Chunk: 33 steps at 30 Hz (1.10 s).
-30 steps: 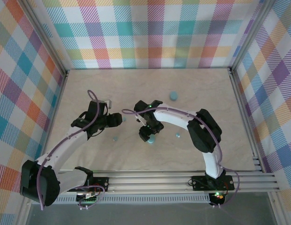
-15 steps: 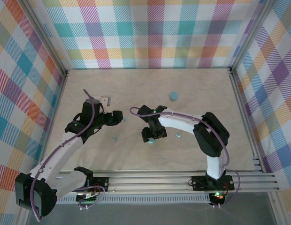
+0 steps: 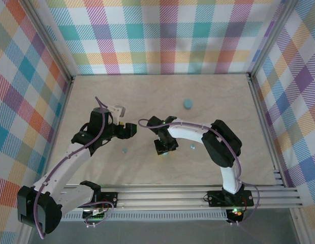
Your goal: Insert the wireless bluetooth earbuds into the charging case
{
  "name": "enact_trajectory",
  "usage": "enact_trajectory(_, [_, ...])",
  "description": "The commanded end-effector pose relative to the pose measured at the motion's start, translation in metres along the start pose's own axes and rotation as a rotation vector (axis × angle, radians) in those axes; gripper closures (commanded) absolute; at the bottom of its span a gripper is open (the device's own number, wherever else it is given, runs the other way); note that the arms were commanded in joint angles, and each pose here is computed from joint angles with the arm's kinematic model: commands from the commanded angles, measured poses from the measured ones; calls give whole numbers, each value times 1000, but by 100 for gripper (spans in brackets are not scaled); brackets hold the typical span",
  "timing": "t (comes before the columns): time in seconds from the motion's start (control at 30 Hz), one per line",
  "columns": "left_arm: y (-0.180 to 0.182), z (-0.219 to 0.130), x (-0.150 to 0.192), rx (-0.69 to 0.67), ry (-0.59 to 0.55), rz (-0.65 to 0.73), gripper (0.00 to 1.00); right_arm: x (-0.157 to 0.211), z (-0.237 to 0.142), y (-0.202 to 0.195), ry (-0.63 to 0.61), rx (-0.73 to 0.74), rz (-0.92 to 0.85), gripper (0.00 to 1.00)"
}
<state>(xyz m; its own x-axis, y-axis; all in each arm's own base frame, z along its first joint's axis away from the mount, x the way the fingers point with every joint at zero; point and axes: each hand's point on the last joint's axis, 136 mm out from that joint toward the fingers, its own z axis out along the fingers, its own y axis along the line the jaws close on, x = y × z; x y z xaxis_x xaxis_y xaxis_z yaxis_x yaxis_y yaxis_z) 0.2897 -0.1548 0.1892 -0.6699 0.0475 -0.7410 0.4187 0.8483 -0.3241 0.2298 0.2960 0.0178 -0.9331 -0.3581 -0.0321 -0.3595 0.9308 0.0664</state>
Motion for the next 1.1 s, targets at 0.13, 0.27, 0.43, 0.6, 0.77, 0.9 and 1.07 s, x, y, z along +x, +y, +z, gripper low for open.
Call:
enact_trajectory(0.13, [-25,-17,-8,121,-111,202,26,-1,-27,-4,-40,9,-287,78])
enact_trajectory(0.27, [-47,-30,-11,229,-187,290,27,0,-63,-8,-79,-56,-457,90])
enact_trajectory(0.43, [-85,-58,-20,422,-337,421,26,-3,-118,-11,-175,-148,-618,95])
enact_trajectory(0.6, [-107,-73,-13,538,-347,553,25,8,-162,0,-259,-234,-809,99])
enact_trajectory(0.77, [-124,-68,-6,619,-281,646,25,28,-198,15,-333,-334,-970,100])
enact_trajectory(0.9, [-142,-62,-6,688,-261,698,25,36,-217,16,-365,-342,-1038,100])
enact_trajectory(1.07, [-163,-49,-4,737,-243,762,28,45,-226,22,-378,-363,-1107,100])
